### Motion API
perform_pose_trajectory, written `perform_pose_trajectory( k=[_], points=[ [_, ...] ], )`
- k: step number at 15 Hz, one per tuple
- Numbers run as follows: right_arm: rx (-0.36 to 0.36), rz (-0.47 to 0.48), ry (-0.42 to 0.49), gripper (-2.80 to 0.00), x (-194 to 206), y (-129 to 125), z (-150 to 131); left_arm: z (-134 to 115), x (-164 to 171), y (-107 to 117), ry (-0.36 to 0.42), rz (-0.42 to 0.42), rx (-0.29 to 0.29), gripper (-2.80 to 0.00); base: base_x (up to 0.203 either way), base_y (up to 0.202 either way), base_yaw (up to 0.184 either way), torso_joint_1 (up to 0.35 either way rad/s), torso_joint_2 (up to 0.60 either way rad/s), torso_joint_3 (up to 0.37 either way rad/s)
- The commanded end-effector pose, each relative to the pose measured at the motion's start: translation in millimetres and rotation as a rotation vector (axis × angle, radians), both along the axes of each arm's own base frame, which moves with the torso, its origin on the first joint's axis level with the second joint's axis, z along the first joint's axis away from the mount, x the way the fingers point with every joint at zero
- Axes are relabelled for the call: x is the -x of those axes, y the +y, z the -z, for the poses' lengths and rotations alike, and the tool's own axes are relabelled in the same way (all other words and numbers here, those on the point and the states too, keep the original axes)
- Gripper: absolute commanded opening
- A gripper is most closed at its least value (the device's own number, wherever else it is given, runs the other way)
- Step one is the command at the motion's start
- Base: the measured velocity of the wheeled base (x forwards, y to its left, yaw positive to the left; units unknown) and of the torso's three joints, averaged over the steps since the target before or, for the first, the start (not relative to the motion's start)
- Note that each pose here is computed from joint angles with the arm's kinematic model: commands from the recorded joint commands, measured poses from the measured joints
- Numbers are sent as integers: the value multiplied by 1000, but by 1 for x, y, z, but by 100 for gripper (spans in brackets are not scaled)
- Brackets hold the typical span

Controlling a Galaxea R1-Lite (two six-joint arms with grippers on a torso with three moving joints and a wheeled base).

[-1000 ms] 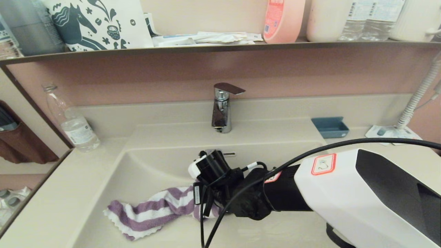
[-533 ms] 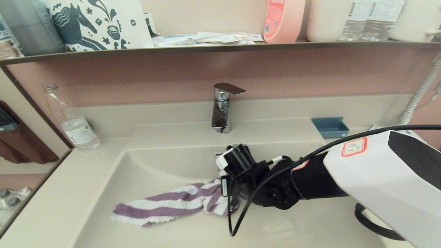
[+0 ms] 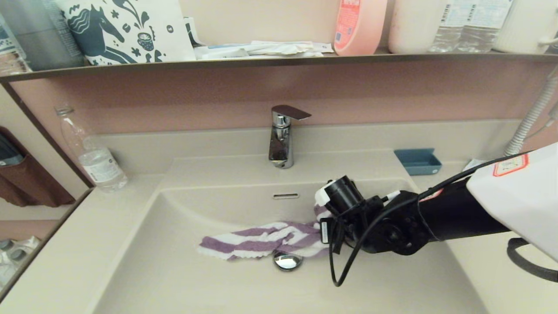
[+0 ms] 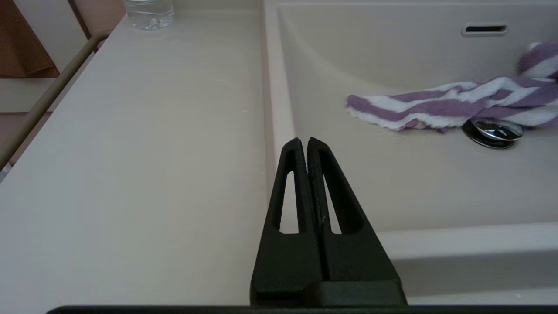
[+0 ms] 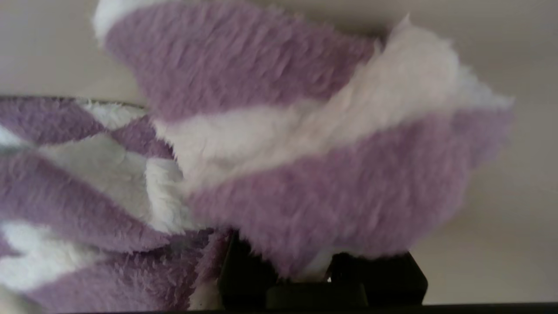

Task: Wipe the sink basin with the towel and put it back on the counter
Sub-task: Wipe the sink

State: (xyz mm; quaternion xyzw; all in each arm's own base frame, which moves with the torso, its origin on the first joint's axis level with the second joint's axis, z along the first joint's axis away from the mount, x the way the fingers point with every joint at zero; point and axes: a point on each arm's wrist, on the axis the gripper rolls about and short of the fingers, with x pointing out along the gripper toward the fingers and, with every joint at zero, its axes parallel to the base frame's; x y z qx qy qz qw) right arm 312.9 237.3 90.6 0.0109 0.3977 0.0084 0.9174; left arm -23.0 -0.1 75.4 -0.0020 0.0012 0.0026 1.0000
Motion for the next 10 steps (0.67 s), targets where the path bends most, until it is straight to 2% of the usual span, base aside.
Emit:
perform_pose_trajectory(
  k=[1, 3, 6, 8, 10],
  points=[
    [15, 10, 19, -280, 13, -14, -20, 0, 0, 0, 2, -1, 1, -280, 0, 0, 0, 0, 0, 0],
    [86, 11, 104, -280, 26, -23, -23, 0, 0, 0, 2, 0, 1, -280, 0, 0, 0, 0, 0, 0],
    [255, 23, 315, -280, 51, -38, -20, 0, 0, 0, 2, 0, 1, -280, 0, 0, 0, 0, 0, 0],
    [318, 35, 407, -280, 65, -42, -19, 0, 0, 0, 2, 0, 1, -280, 0, 0, 0, 0, 0, 0],
    [365, -11, 472, -280, 81, -36, -18, 0, 0, 0, 1, -1, 1, -280, 0, 0, 0, 0, 0, 0]
  ],
)
